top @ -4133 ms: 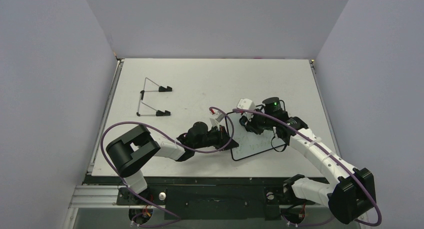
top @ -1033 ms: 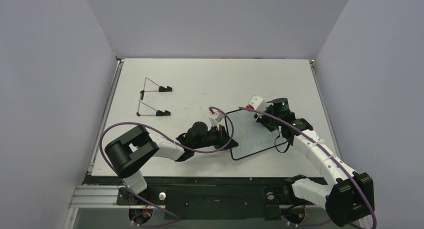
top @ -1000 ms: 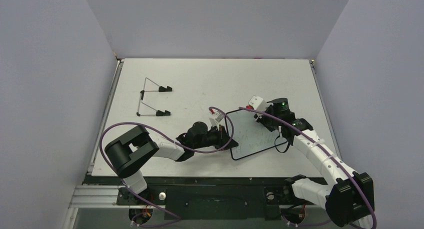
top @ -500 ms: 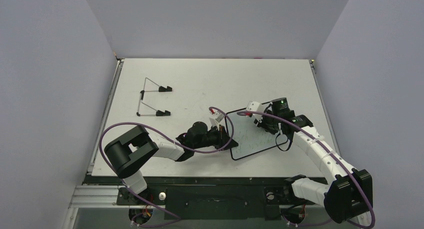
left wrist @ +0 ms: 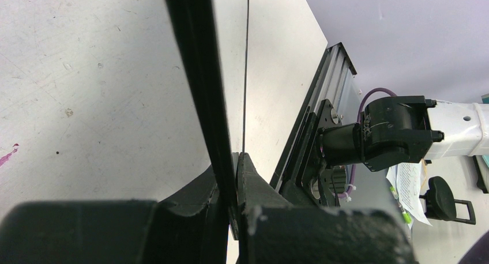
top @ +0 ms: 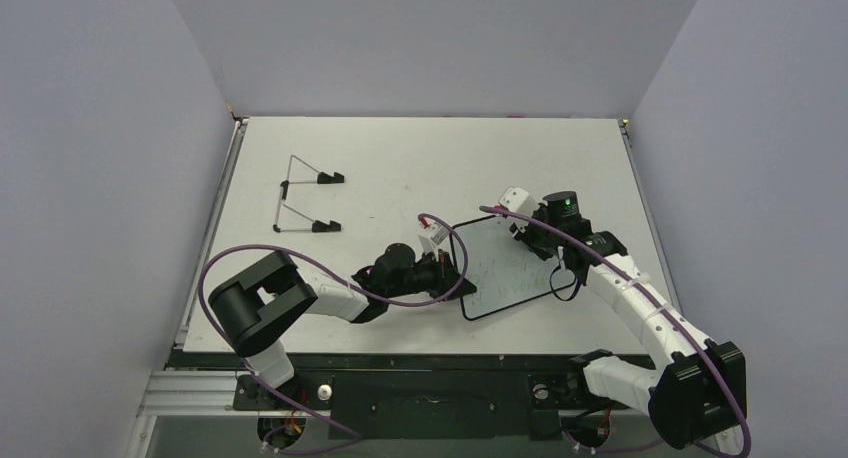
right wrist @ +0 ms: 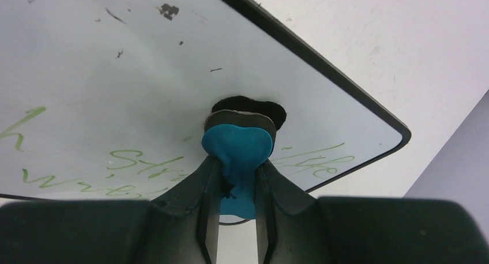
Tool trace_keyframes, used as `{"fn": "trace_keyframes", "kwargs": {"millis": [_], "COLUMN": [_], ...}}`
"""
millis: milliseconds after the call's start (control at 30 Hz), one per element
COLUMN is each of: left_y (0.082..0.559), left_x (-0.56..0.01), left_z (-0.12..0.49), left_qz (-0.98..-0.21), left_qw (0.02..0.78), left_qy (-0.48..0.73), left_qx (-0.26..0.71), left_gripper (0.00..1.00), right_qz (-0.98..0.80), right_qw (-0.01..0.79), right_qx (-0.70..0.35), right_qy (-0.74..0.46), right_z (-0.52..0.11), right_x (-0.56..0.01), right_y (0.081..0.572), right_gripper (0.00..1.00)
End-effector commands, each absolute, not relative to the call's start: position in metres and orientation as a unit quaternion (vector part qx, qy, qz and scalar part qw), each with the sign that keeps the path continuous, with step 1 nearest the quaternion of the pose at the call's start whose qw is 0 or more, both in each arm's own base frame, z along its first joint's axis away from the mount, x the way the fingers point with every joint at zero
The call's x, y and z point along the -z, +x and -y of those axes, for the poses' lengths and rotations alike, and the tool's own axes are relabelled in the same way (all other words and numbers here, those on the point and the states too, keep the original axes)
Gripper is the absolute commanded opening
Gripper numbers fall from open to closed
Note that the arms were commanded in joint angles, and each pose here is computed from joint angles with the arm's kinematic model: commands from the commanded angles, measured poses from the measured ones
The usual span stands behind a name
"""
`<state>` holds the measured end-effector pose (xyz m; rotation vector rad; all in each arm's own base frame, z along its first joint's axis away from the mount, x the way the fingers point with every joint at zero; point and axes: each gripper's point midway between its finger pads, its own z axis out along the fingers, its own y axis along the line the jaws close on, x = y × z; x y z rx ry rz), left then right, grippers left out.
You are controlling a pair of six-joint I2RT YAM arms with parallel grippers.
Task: Erase the whiteboard
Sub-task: Erase the whiteboard at the center of the board.
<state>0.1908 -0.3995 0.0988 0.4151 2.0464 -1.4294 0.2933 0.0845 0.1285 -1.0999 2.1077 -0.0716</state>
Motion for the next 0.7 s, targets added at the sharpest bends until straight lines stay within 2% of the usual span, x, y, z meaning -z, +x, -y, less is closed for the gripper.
{"fn": "trace_keyframes", "kwargs": {"millis": [0, 167, 400, 533, 667], "left_y": [0.187, 0.187, 0.186, 0.186, 0.186], "left_x": [-0.107, -0.107, -0.108, -0.108, -0.108], "left_z": [0.405, 0.405, 0.404, 0.404, 0.403], "left_qz": [-0.758, -0.758, -0.758, -0.757, -0.758], "left_qw": [0.308, 0.309, 0.309, 0.309, 0.311], "left_qy": [0.181, 0.181, 0.182, 0.182, 0.181], "left_qx": [0.546, 0.545, 0.545, 0.546, 0.544], "left_gripper": [0.00, 0.00, 0.00, 0.00, 0.00], "right_qz": [-0.813, -0.805, -0.782, -0.785, -0.812], "right_qw": [0.356, 0.316, 0.298, 0.342, 0.383], "right_qx": [0.034, 0.005, -0.038, -0.044, 0.028], "right_qy": [-0.459, -0.502, -0.546, -0.514, -0.441], "right_z": [-0.082, -0.087, -0.099, -0.109, -0.087], "right_x": [-0.134, -0.125, -0.120, -0.127, -0.136], "right_y": [0.294, 0.278, 0.261, 0.274, 0.298], "right_gripper": [0.00, 0.00, 0.00, 0.00, 0.00]}}
